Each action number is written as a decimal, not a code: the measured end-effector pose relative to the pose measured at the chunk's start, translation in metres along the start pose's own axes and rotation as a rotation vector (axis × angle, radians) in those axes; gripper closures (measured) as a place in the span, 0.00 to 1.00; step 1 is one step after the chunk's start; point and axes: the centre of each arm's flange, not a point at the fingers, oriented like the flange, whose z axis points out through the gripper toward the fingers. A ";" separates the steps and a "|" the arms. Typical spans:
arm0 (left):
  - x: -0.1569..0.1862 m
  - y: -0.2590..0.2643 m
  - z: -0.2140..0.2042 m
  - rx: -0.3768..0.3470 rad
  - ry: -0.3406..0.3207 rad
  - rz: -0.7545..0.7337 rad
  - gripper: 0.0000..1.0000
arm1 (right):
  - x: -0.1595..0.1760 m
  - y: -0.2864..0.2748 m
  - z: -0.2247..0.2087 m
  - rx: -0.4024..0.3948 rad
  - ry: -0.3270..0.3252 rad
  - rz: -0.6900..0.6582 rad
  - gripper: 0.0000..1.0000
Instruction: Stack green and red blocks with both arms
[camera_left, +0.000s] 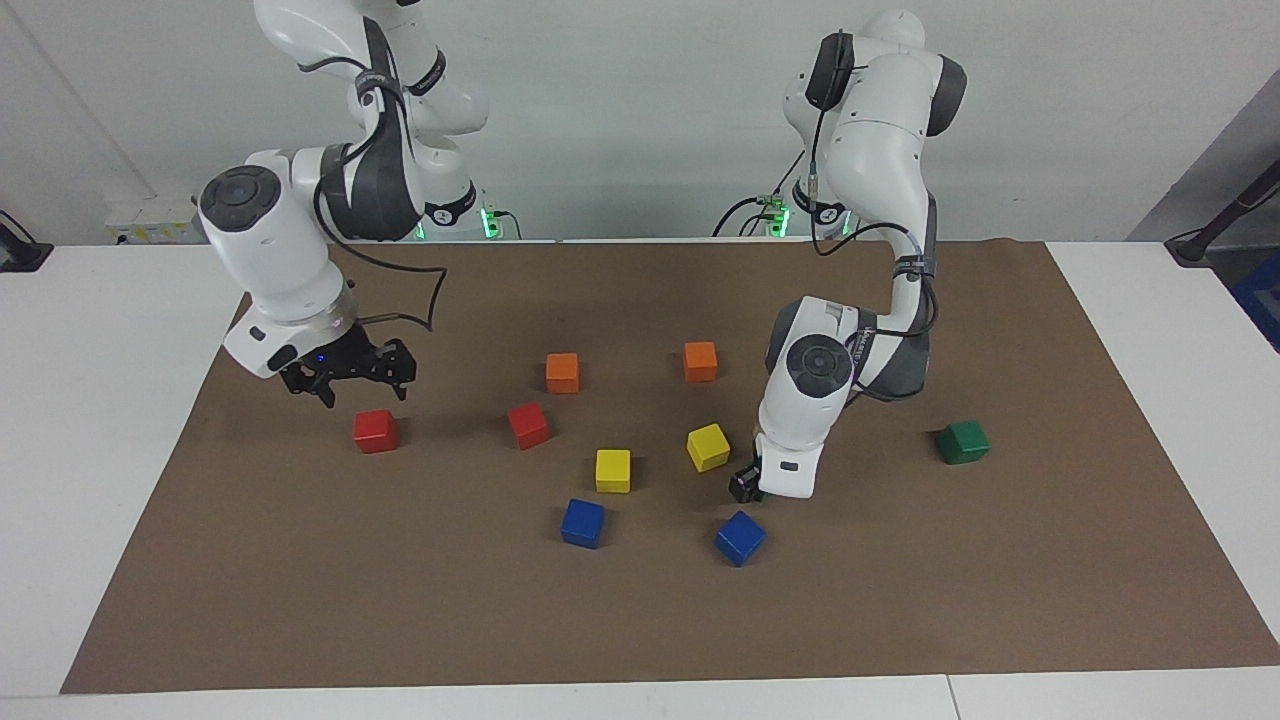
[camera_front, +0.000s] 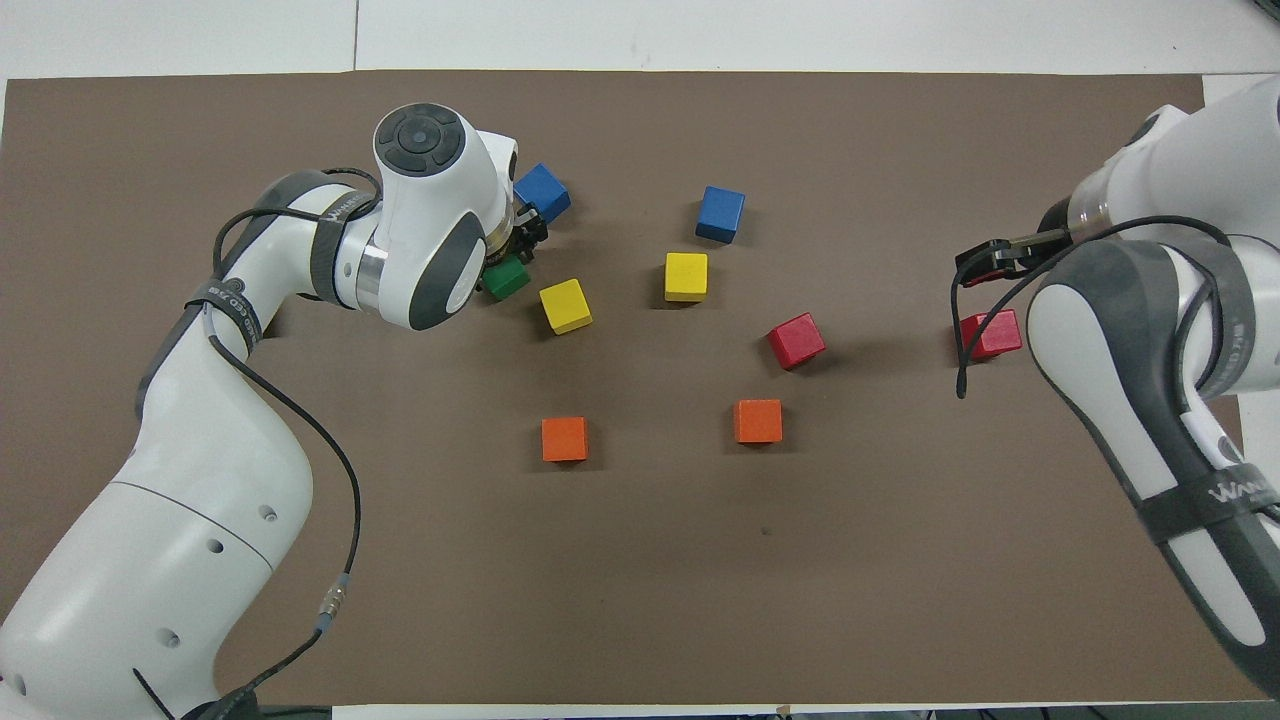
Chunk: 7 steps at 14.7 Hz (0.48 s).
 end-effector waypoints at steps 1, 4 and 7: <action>-0.001 -0.001 0.001 0.003 -0.002 -0.005 0.39 | 0.001 -0.020 -0.003 0.001 0.001 0.003 0.00; -0.002 -0.001 0.001 0.004 -0.003 -0.008 0.45 | -0.004 -0.092 0.000 0.001 -0.011 0.024 0.00; 0.001 -0.007 -0.001 0.026 -0.012 -0.017 0.45 | -0.012 -0.134 0.015 -0.005 -0.034 -0.002 0.00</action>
